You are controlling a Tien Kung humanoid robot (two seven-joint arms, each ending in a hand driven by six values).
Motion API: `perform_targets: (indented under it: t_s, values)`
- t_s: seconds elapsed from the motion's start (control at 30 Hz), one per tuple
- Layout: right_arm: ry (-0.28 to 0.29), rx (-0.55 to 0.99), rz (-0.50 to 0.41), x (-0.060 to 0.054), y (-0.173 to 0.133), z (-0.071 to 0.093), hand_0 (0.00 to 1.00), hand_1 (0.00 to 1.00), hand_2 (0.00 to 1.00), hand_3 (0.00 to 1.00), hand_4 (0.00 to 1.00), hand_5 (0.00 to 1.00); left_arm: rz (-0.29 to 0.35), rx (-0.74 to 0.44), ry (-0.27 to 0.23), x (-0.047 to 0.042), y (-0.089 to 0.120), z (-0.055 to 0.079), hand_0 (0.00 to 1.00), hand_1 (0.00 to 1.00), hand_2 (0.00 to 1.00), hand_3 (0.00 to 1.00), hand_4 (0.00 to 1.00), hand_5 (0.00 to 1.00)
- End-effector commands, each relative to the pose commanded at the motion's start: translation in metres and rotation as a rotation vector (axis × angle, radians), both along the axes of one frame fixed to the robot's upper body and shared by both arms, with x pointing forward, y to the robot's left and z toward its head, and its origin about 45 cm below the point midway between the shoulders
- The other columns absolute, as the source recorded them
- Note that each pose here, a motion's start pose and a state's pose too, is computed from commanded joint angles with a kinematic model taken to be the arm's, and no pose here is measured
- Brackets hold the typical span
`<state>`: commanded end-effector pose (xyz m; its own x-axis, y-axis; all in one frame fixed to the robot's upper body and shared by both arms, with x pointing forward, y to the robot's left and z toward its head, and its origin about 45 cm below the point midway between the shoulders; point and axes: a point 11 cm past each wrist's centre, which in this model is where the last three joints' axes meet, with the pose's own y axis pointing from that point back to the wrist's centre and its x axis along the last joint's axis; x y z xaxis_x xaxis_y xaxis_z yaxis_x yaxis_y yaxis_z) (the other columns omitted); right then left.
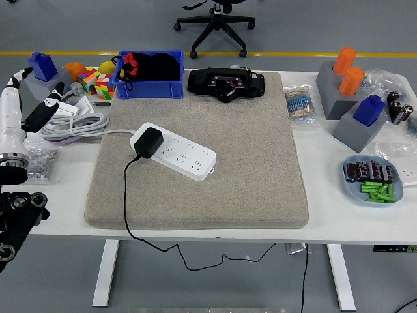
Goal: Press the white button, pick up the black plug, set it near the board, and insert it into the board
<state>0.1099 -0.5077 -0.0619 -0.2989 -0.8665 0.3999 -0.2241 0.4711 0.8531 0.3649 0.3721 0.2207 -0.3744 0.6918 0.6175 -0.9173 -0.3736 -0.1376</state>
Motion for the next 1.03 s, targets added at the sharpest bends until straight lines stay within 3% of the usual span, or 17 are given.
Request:
perform_targets:
  t_s: [1.03]
  values:
    - [0.01, 0.009, 0.003, -0.0004, 0.0032, -0.002, 0.626, 0.599, 0.591, 0.584, 0.652, 0.394, -0.003, -0.021, 0.004, -0.0009, 0.0011, 0.0003, 0.989, 0.937, 0.904, 0.844, 0.835, 0.699]
